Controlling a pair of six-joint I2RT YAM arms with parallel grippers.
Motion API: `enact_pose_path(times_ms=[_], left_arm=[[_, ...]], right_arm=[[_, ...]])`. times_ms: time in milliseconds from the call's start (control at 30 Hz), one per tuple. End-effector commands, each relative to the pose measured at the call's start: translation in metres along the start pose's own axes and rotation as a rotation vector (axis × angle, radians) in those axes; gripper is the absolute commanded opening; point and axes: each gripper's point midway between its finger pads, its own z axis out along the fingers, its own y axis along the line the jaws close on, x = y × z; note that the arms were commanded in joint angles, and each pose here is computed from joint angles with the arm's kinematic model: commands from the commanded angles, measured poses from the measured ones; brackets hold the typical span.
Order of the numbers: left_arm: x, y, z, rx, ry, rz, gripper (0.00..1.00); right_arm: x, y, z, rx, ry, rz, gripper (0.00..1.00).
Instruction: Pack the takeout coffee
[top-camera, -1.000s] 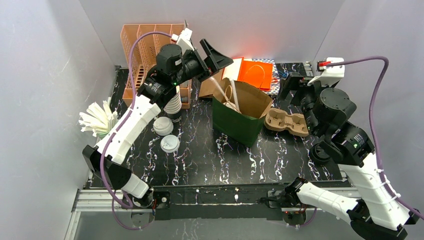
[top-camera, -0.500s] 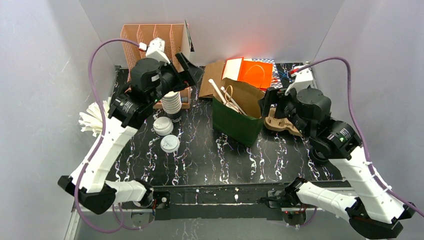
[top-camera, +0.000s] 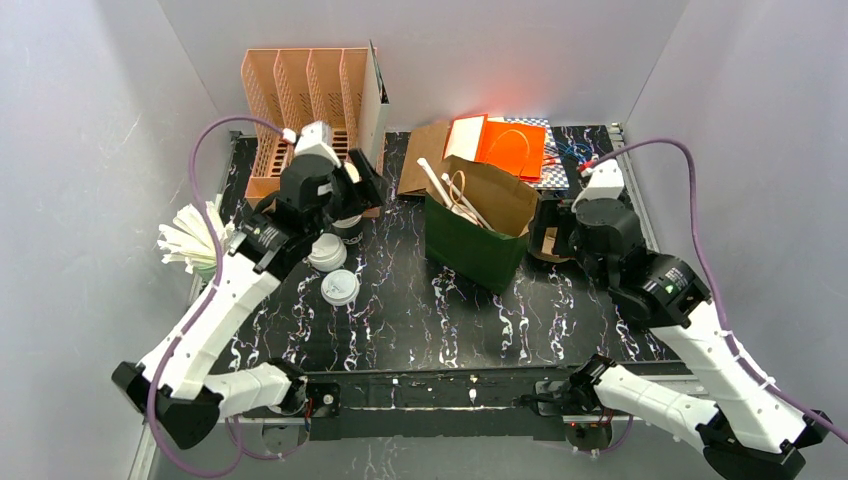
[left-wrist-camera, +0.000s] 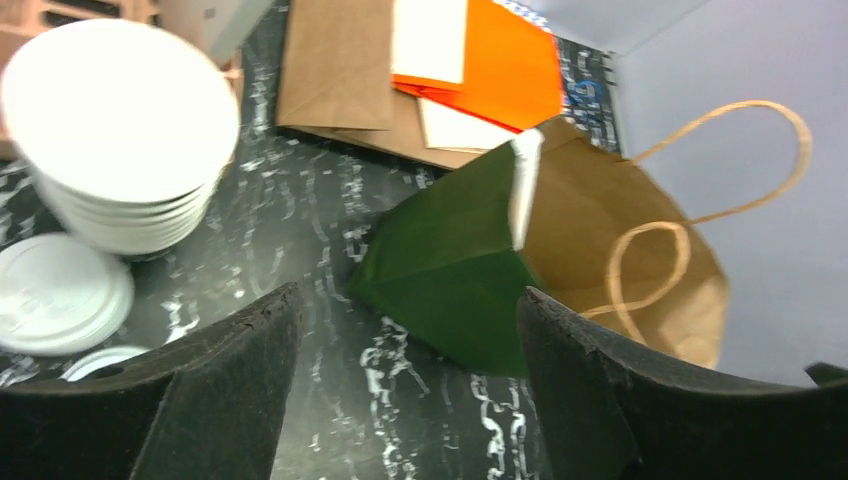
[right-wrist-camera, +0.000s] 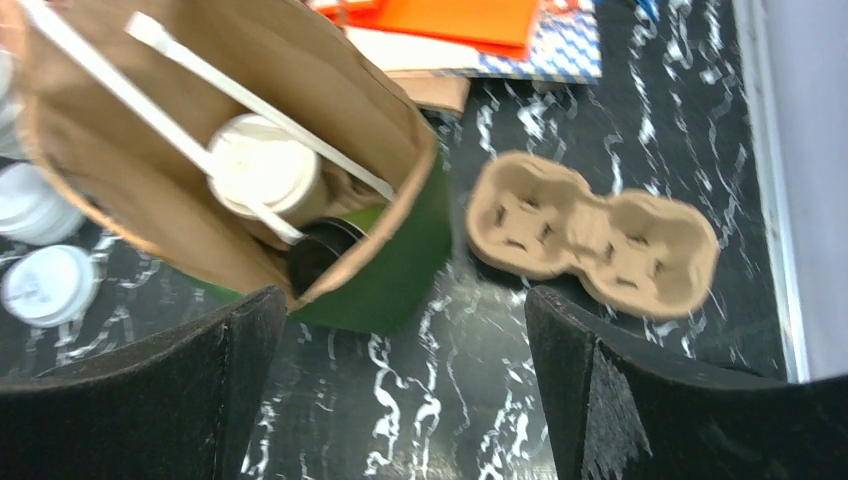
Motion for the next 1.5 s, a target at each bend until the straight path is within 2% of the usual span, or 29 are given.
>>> enact_pose_path(times_ms=[0, 100, 200, 400, 533, 700, 800, 900, 1000, 1167, 1267, 1333, 1467], left_arm=[[-0.015, 0.050, -0.033, -0.162, -0.161, 0.011, 0.78], [-0.008, 0.078, -0.048, -0.246, -0.191, 0.040, 0.80], [0.002, 0.095, -0.060, -0.287, -0.167, 0.104, 0.83], [0.039, 0.135, -0.073, -0.369, -0.099, 0.183, 0.91], [0.065, 0.162, -0.073, -0.431, -0.086, 0.175, 0.98], [0.091, 0.191, -0.068, -0.530, -0.055, 0.183, 0.98], [0.100, 0.203, -0.060, -0.573, -0.034, 0.240, 0.98], [0.102, 0.214, -0.052, -0.637, -0.020, 0.282, 0.98], [0.096, 0.227, -0.041, -0.671, -0.032, 0.272, 0.98], [0.079, 0.268, -0.013, -0.669, -0.046, 0.129, 0.98], [0.063, 0.282, -0.005, -0.728, -0.091, 0.205, 0.98], [0.060, 0.291, 0.001, -0.762, -0.109, 0.240, 0.98], [0.072, 0.305, 0.020, -0.730, -0.146, 0.357, 0.98]], right_arm=[[0.018, -0.039, -0.001, 0.188, -0.044, 0.101, 0.98], [0.041, -0.054, -0.005, 0.277, -0.012, 0.198, 0.98], [0.060, -0.058, -0.007, 0.294, 0.011, 0.279, 0.98], [0.101, -0.064, 0.000, 0.309, 0.064, 0.283, 0.98], [0.115, -0.058, 0.013, 0.302, 0.107, 0.254, 0.98], [0.138, -0.058, 0.033, 0.340, 0.175, 0.216, 0.98], [0.148, -0.063, 0.057, 0.321, 0.177, 0.292, 0.98], [0.158, -0.090, 0.083, 0.313, 0.217, 0.398, 0.98], [0.151, -0.126, 0.109, 0.324, 0.164, 0.433, 0.98], [0.146, -0.155, 0.147, 0.361, 0.076, 0.318, 0.98], [0.146, -0.165, 0.164, 0.368, 0.002, 0.263, 0.98], [0.135, -0.161, 0.176, 0.306, -0.082, 0.188, 0.98], [0.140, -0.159, 0.190, 0.259, -0.109, 0.117, 0.98]])
